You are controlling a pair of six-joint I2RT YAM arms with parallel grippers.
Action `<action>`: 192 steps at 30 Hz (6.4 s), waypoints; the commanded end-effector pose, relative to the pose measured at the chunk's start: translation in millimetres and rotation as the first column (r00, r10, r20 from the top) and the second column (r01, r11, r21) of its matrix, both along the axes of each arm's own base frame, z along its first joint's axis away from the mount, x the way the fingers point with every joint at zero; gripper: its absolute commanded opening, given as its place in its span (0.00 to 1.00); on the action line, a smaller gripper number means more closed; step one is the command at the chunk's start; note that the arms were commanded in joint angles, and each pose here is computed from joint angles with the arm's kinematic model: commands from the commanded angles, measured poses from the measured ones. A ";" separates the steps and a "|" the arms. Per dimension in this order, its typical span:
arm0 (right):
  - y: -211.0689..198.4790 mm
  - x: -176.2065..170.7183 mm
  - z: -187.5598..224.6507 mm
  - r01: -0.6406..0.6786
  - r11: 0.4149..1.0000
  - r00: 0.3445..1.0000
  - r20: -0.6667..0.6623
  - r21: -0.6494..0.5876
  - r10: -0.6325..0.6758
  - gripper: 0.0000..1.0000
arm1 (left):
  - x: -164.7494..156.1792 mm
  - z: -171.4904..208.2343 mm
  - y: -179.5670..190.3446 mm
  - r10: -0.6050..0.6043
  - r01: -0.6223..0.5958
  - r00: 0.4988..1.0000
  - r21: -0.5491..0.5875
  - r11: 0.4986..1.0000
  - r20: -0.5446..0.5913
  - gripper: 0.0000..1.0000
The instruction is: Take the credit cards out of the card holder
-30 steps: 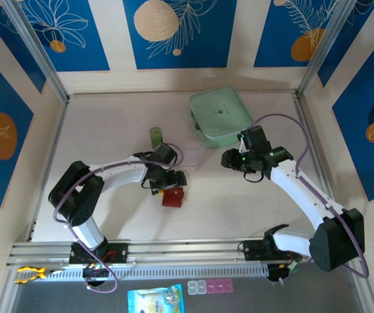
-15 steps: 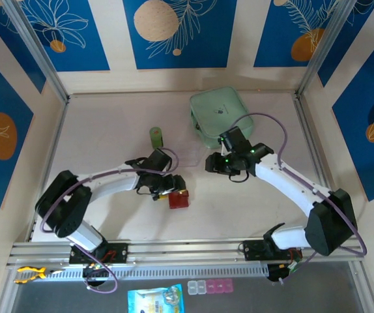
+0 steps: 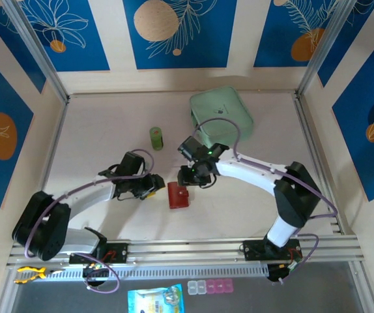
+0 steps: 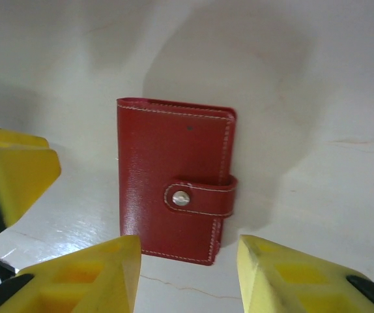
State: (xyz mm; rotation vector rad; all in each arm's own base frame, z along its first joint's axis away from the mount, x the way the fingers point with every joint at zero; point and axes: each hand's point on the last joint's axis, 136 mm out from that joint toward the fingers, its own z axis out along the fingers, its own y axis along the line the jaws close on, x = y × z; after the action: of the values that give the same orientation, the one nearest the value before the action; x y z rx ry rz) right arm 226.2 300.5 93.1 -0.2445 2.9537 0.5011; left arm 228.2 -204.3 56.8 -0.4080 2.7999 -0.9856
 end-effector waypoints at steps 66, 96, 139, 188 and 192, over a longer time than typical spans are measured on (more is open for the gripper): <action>-24.8 -3.9 -35.8 0.056 0.988 0.995 -0.070 -0.141 -0.066 0.00 | -30.7 -55.8 -44.6 -0.086 0.077 0.987 -0.073 0.994 -0.136 0.06; -23.9 -2.3 -65.9 0.072 0.993 0.985 -0.151 -0.089 -0.085 0.24 | -10.3 -6.8 -59.5 -0.103 0.096 0.993 -0.109 0.989 -0.059 0.17; -41.6 3.6 -7.3 0.073 0.997 0.992 -0.104 0.020 -0.071 0.07 | 16.8 19.8 -15.9 -0.037 0.041 0.997 -0.060 0.997 0.064 0.26; -84.5 -0.8 -83.4 0.008 0.942 0.991 -0.122 -0.335 -0.051 0.05 | -28.2 -55.6 -21.0 -0.093 0.096 0.988 0.020 0.995 -0.127 0.13; -89.1 -1.6 -86.9 0.002 0.933 0.991 -0.121 -0.360 -0.049 0.08 | -28.5 -48.1 -18.8 -0.094 0.099 0.989 0.034 0.995 -0.116 0.13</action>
State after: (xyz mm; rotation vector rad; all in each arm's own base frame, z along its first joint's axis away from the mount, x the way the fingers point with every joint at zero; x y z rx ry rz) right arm 228.6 219.5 16.3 -0.1893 3.1421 0.0380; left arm 214.7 -235.3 20.0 -0.2993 2.8956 -1.0529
